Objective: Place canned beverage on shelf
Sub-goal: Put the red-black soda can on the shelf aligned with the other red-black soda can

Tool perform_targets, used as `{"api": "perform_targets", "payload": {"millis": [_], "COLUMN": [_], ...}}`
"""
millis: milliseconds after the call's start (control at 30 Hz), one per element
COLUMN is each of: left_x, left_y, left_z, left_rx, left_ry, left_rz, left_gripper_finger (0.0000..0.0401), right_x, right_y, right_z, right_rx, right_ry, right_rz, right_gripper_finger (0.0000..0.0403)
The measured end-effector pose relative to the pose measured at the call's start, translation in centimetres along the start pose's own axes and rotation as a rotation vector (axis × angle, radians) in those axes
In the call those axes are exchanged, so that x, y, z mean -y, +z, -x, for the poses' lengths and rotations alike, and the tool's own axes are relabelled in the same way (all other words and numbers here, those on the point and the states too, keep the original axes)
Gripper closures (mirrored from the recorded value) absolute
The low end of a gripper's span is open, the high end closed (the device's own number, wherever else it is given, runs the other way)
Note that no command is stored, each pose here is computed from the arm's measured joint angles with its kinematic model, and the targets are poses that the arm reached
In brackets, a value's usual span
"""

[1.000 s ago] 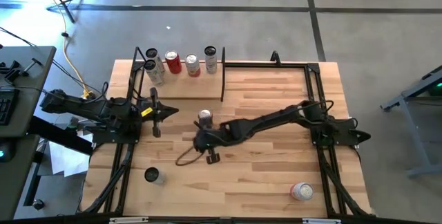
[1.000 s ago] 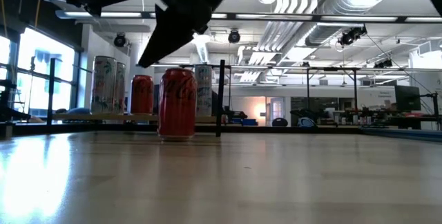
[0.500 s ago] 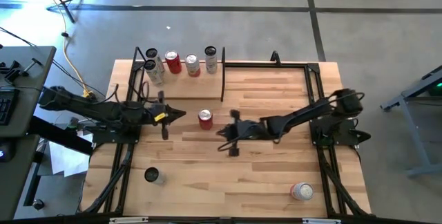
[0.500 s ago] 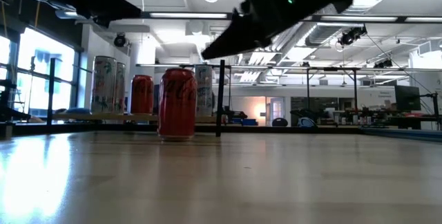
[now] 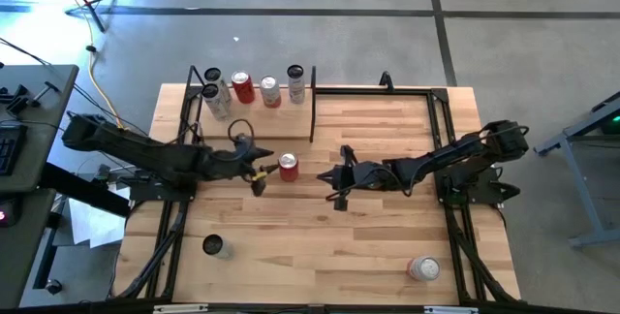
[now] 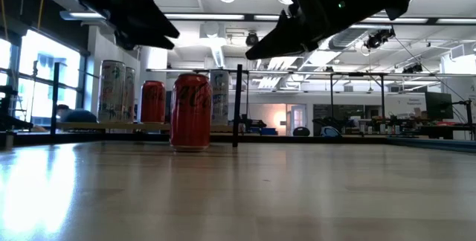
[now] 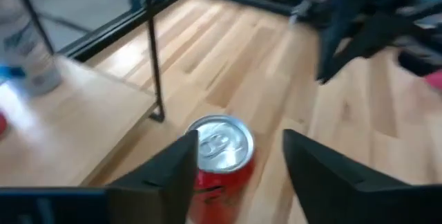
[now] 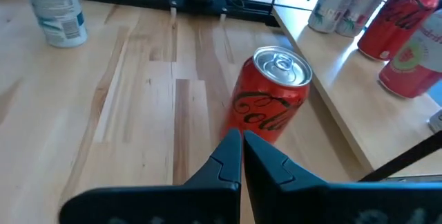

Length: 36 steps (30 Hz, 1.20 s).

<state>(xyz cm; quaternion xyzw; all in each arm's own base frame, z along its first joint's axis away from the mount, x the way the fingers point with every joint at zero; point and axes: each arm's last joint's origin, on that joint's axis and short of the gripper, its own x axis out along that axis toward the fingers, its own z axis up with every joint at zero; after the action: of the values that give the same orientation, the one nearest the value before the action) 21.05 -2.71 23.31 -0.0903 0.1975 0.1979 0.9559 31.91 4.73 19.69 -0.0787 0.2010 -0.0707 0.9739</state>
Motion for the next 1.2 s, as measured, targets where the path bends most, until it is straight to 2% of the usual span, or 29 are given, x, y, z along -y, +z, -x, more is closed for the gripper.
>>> {"api": "perform_targets", "payload": {"millis": [167, 300, 400, 733, 967, 1200], "left_x": [1.2, 1.7, 1.9, 1.6, 1.9, 1.8], "left_y": [-0.1, -0.8, -1.1, -1.7, -1.9, -1.4], "left_z": [-2.2, -3.8, -4.6, -6.6, -7.5, -6.7], "left_rx": [-0.039, -0.064, -0.072, -0.079, -0.070, -0.066], "left_ry": [0.075, 0.164, 0.206, 0.250, 0.219, 0.196], "left_rz": [0.026, -0.007, -0.027, 0.011, 0.007, 0.009], "left_gripper_finger": [0.0126, 0.0100, 0.0096, 0.0096, 0.0096, 0.0096], "right_x": [0.0, 0.0, 0.0, 0.0, 0.0, 0.0], "right_y": [0.0, 0.0, 0.0, 0.0, 0.0, 0.0], "right_z": [0.0, 0.0, 0.0, 0.0, 0.0, 0.0], "right_rx": [0.000, -0.001, -0.002, -0.001, -0.001, -0.003], "right_ry": [0.000, 0.000, 0.002, 0.003, 0.003, 0.004], "right_rz": [0.004, 0.005, 0.005, 0.005, 0.005, 0.006], "right_gripper_finger": [0.0403, 0.0403, 0.0403, 0.0403, 0.0403, 0.0403]}}
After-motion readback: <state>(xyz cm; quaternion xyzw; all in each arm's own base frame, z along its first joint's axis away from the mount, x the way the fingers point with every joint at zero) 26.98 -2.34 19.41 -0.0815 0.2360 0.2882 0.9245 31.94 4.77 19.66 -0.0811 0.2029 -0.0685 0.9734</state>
